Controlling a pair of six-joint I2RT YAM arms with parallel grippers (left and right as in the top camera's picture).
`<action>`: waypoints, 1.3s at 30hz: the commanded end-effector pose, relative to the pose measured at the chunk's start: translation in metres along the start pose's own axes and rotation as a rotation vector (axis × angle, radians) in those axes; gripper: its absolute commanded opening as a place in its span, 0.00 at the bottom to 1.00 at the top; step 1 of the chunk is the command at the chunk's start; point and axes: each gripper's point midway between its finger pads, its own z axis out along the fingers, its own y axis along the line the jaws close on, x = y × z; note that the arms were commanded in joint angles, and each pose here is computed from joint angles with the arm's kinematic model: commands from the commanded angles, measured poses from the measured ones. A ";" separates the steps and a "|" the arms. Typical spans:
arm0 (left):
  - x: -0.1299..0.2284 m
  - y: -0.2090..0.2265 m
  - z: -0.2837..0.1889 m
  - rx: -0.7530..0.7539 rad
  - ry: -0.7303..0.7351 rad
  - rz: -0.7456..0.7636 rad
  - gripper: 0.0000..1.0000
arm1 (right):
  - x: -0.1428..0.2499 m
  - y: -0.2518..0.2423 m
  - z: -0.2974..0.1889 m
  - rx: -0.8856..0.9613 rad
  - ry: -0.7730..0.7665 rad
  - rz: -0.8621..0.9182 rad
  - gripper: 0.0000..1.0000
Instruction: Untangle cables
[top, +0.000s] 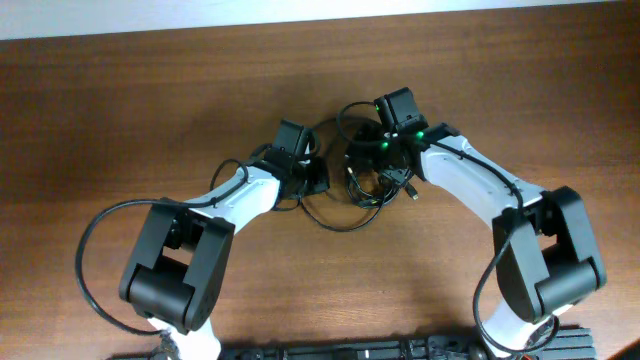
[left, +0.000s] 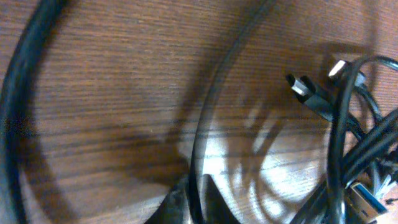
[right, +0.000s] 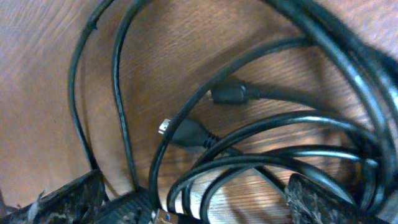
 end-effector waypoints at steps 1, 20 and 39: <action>0.011 0.010 0.012 -0.034 0.044 -0.001 0.00 | -0.005 0.004 0.020 -0.025 0.010 0.093 0.71; -0.040 0.116 -0.222 -0.406 -0.315 -0.122 0.00 | -0.070 0.085 -0.245 -0.299 -0.446 -0.823 0.04; -0.050 0.111 -0.259 -0.424 -0.463 -0.124 0.99 | -0.072 -0.033 -0.012 0.165 0.098 -0.246 0.52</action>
